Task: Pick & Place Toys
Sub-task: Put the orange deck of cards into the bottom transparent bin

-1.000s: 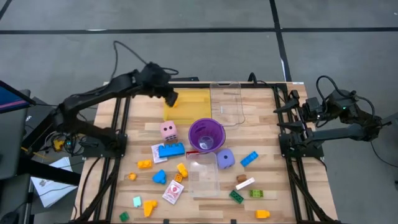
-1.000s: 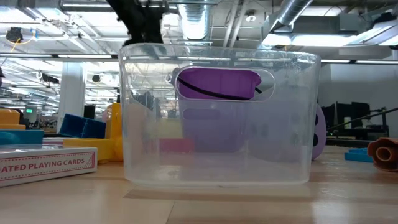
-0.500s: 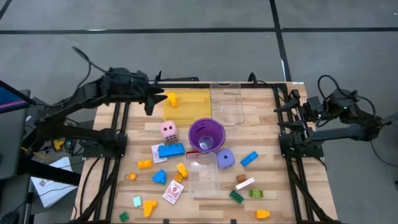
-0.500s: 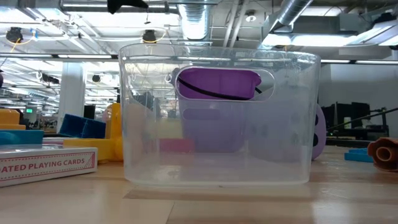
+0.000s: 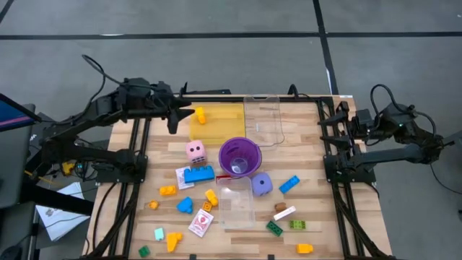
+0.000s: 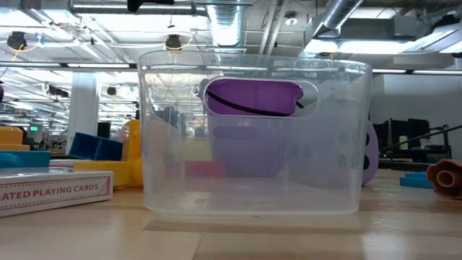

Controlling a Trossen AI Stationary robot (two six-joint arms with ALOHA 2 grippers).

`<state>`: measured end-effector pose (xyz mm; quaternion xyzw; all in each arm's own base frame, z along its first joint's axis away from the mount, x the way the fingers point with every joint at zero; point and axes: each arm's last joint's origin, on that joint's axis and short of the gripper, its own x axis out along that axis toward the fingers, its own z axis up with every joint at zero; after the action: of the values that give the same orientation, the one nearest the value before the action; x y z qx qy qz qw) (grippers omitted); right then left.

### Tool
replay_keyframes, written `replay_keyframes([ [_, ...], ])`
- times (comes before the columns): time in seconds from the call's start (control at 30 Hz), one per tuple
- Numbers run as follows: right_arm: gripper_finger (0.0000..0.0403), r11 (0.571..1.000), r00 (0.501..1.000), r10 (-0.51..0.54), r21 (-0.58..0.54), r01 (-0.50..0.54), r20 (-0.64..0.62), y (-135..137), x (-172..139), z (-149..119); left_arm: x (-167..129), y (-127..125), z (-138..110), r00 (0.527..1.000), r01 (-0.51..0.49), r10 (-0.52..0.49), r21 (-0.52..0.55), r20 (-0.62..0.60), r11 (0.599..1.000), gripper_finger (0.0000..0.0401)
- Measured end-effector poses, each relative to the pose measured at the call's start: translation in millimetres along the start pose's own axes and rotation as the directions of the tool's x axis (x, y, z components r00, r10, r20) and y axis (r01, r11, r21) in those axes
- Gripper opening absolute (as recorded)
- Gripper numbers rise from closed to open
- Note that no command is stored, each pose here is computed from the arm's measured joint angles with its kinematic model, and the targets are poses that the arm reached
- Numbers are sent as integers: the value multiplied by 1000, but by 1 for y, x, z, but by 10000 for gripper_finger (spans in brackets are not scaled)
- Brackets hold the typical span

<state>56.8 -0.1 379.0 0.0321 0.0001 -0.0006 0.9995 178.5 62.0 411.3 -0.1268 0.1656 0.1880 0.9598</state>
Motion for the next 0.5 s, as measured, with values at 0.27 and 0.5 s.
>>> replay_keyframes([
  [0.27,228,997,982,-2,72,15,-189,-1,12,-16,40,-15,-11,991,90,-98,97,86,991,170],
  [0.5,228,979,898,170,174,-106,-406,7,33,-33,62,-50,-25,900,257,-348,323,262,911,168],
])
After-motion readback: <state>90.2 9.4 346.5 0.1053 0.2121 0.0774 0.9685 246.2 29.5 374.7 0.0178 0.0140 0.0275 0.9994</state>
